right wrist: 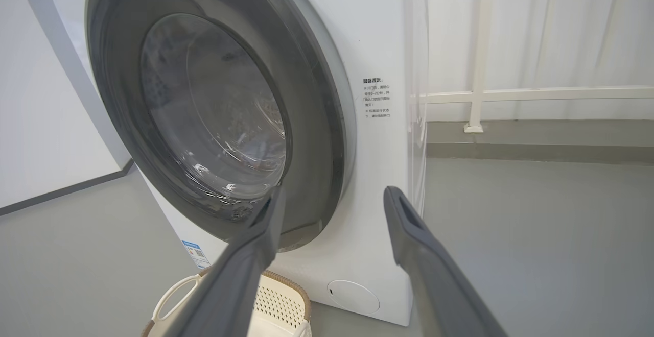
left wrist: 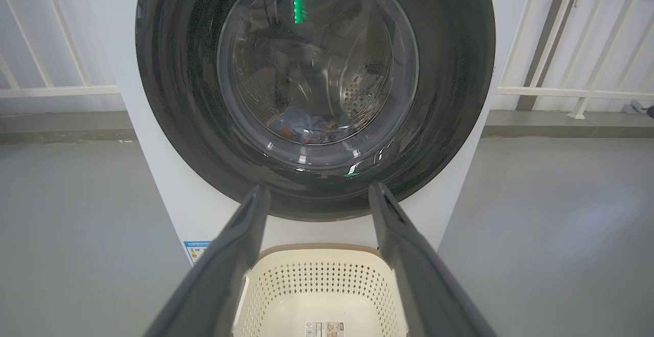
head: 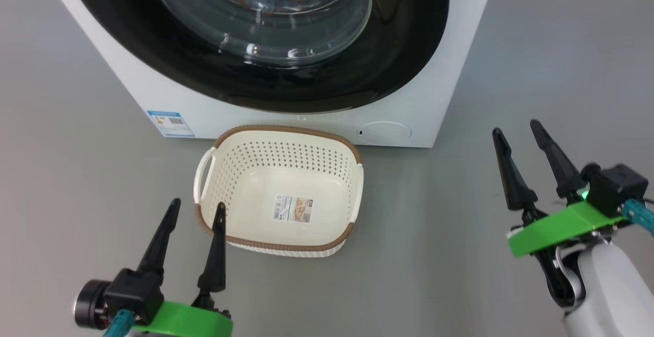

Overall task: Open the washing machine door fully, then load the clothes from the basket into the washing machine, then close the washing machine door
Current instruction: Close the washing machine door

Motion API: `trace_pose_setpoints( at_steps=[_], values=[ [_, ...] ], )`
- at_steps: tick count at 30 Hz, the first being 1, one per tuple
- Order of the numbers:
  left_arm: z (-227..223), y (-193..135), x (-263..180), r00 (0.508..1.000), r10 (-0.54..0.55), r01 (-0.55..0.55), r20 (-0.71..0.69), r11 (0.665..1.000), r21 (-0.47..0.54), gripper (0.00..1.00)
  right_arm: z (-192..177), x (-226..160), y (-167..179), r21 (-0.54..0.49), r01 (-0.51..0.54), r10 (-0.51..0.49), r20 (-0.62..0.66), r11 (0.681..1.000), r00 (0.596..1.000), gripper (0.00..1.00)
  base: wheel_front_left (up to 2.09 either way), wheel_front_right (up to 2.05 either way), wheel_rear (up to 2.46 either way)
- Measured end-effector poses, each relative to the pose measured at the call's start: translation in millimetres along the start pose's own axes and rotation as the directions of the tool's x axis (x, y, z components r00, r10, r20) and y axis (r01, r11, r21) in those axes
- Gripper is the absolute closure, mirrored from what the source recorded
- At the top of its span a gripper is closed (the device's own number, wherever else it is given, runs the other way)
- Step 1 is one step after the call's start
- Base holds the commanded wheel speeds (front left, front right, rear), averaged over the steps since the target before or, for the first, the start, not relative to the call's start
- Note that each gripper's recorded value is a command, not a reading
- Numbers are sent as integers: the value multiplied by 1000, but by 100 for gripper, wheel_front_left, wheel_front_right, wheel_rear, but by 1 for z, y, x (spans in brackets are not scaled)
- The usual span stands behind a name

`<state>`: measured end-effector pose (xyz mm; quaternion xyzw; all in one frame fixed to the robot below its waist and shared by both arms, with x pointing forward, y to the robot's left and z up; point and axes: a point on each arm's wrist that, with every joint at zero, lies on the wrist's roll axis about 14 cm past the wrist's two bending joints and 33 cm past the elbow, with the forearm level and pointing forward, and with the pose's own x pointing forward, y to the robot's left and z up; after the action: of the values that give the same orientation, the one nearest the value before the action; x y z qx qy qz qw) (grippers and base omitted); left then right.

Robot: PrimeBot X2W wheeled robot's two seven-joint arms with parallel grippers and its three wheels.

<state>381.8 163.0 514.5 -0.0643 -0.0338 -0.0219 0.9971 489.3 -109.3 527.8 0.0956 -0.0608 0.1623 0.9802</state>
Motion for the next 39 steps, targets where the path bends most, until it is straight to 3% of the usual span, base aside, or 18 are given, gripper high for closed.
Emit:
trace_pose_setpoints(
  at_steps=[10,31,39],
  values=[
    [-3,-8,-10,999,-32,32,-26,999,0,0,8,-60,-28,-30,136,-137,-15,990,991,0,0,0,0],
    [10,-21,-42,997,-80,80,-19,997,-15,0,46,-144,-19,-54,236,-235,22,970,972,0,0,0,0],
    [13,-22,-45,996,-84,84,-15,996,-9,0,48,-155,-19,-59,257,-256,18,965,966,0,0,0,0]
  ],
)
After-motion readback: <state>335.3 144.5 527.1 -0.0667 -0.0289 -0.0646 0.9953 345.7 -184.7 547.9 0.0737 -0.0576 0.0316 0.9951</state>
